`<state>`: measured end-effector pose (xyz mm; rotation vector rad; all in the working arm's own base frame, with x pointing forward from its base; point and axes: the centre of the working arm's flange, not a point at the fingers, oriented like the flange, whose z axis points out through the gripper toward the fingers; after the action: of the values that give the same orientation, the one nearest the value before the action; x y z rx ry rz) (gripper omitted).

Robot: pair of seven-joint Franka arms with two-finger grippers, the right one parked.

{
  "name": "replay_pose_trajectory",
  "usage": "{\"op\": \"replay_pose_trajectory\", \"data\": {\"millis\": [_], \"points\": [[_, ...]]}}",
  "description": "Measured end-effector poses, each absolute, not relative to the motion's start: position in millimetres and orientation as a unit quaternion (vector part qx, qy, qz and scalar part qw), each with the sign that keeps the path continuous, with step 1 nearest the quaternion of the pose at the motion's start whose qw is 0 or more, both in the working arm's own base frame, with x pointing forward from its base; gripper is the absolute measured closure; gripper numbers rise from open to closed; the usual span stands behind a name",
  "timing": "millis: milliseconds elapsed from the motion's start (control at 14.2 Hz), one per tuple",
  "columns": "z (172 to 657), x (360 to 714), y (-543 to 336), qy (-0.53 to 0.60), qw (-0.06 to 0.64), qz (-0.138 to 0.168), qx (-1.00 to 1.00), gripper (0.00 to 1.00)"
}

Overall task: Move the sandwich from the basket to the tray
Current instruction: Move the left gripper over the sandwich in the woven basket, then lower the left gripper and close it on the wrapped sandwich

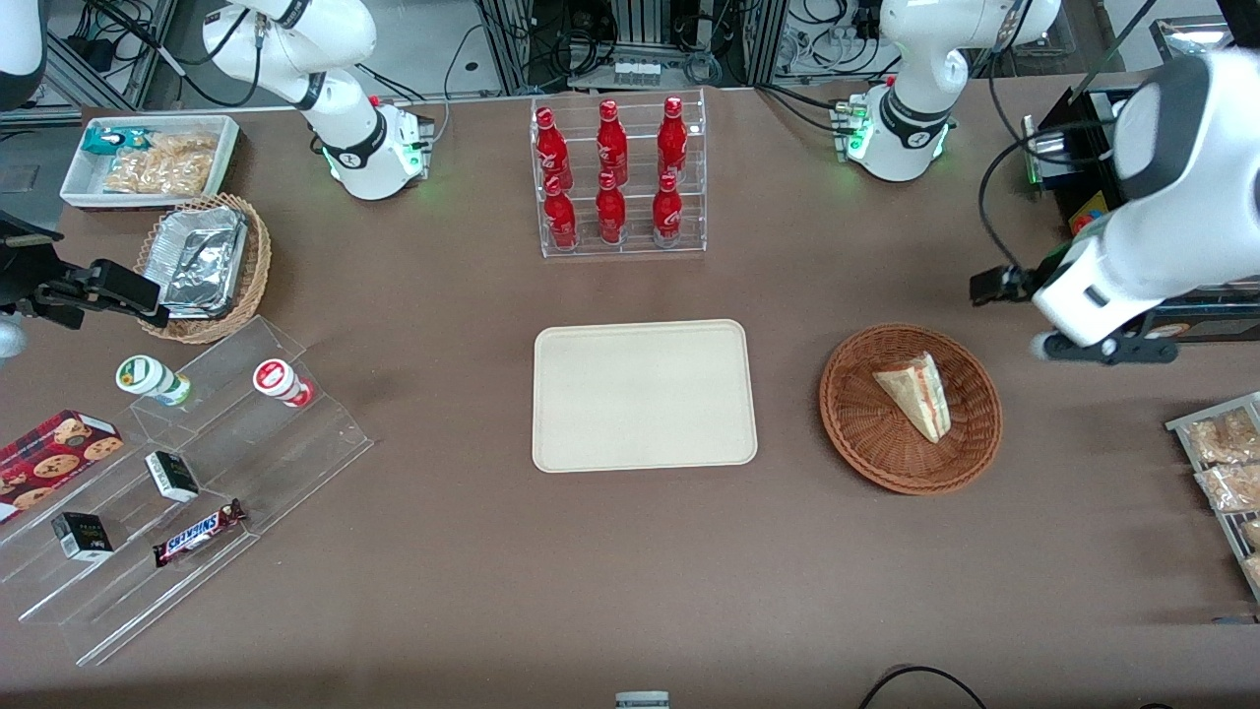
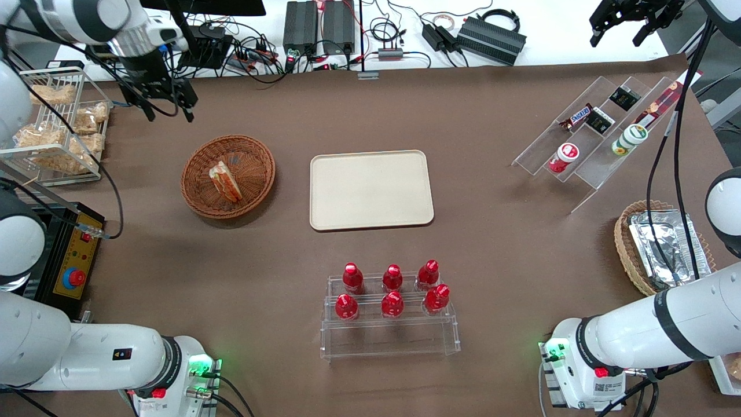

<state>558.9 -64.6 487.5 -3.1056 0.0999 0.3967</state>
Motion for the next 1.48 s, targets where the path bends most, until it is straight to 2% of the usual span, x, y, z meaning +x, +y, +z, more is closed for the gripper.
{"op": "replay_pose_trajectory", "data": {"millis": [353,635,918,1129,1482], "points": [[402.6,553.9,-65.7,0.029,0.002,0.098,-0.995,0.00],[342.1,534.5,-67.7,-0.059,0.004,0.056,-0.997,0.00],[324.5,523.7,-66.6,-0.184,0.006,0.038,-0.982,0.00],[310.4,517.7,-65.9,-0.267,-0.001,0.011,-0.964,0.00],[275.7,508.1,-64.8,-0.296,-0.004,0.009,-0.955,0.00]]}}
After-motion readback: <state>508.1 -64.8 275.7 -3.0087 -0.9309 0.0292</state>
